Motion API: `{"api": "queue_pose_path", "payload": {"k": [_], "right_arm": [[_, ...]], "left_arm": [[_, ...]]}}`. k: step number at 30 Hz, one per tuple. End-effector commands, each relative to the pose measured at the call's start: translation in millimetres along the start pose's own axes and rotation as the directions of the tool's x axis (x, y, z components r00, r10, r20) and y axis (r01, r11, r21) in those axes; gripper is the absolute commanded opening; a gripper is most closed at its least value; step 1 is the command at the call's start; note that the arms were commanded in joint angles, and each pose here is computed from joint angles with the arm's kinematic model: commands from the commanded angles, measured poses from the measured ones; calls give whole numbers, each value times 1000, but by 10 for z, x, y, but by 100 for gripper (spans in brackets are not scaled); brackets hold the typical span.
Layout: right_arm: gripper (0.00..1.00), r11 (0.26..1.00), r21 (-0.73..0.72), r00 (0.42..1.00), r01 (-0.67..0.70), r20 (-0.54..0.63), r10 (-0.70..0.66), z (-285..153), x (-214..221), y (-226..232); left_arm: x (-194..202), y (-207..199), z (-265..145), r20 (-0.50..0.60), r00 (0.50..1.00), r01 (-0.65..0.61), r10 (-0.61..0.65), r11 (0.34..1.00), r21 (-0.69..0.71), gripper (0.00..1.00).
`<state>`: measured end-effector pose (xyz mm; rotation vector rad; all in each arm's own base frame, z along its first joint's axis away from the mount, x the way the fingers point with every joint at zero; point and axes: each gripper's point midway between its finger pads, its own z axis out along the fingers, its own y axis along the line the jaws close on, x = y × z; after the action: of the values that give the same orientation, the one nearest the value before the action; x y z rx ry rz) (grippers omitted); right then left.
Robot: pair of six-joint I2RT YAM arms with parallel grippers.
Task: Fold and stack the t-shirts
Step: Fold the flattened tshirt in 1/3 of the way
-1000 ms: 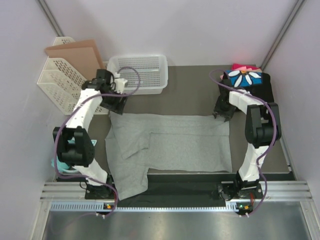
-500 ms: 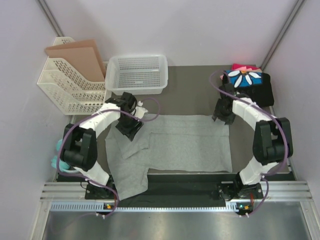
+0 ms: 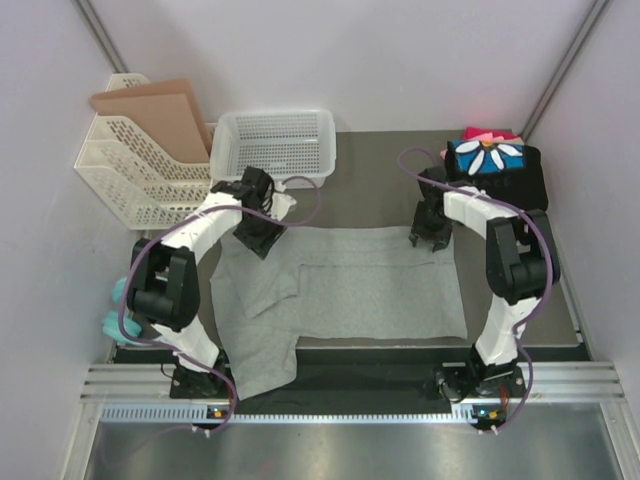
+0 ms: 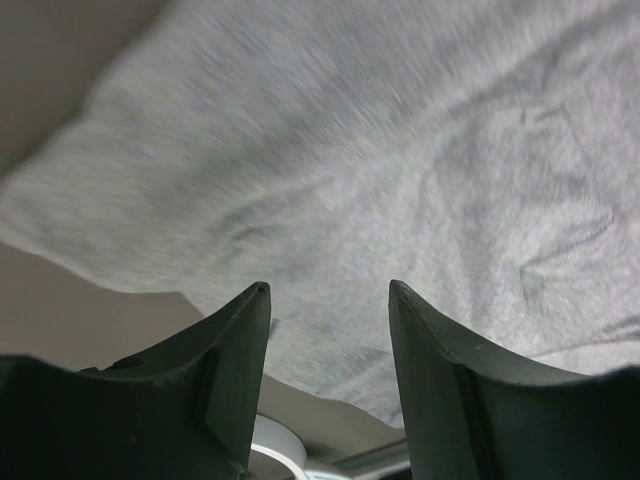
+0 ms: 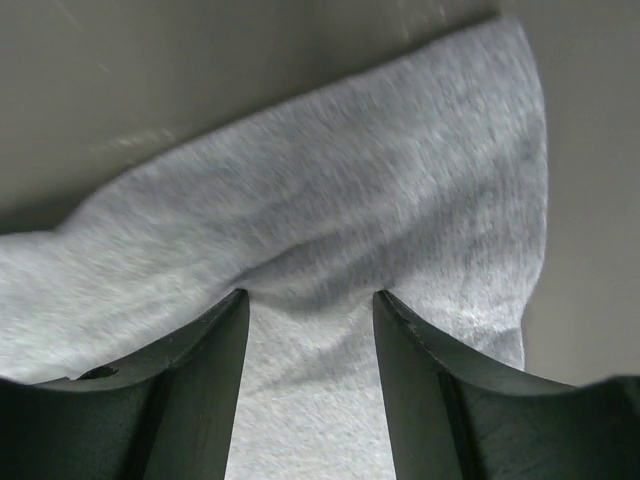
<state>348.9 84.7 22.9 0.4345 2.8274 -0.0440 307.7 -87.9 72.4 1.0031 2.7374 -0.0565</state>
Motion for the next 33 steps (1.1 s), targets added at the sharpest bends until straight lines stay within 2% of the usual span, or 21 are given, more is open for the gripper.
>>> {"api": "queue_pose_path", "payload": {"k": [1,6,9,12,19,33], "right_arm": [[53,996,-88,998,-12,59,17,-197,-272,230],[53,993,-115,998,-7,61,14,-363,-173,195],[53,994,-113,999,4,51,2,-380,-77,159],[53,994,-112,998,11,61,-4,-375,-75,157],[52,997,-69,998,19,55,-15,-184,-262,208],[45,999,9,999,-33,-21,33,403,-262,24]], "left_arm": [[-341,229,-232,86,996,-11,17,997,-71,56],[-408,331,-192,98,995,7,3,996,-92,56],[-261,278,-19,50,999,15,-11,997,-71,55],[-71,358,139,11,999,31,-30,991,-131,54],[160,503,456,-34,993,107,-113,982,-155,51],[187,574,782,-60,988,128,-139,978,-163,50]]}}
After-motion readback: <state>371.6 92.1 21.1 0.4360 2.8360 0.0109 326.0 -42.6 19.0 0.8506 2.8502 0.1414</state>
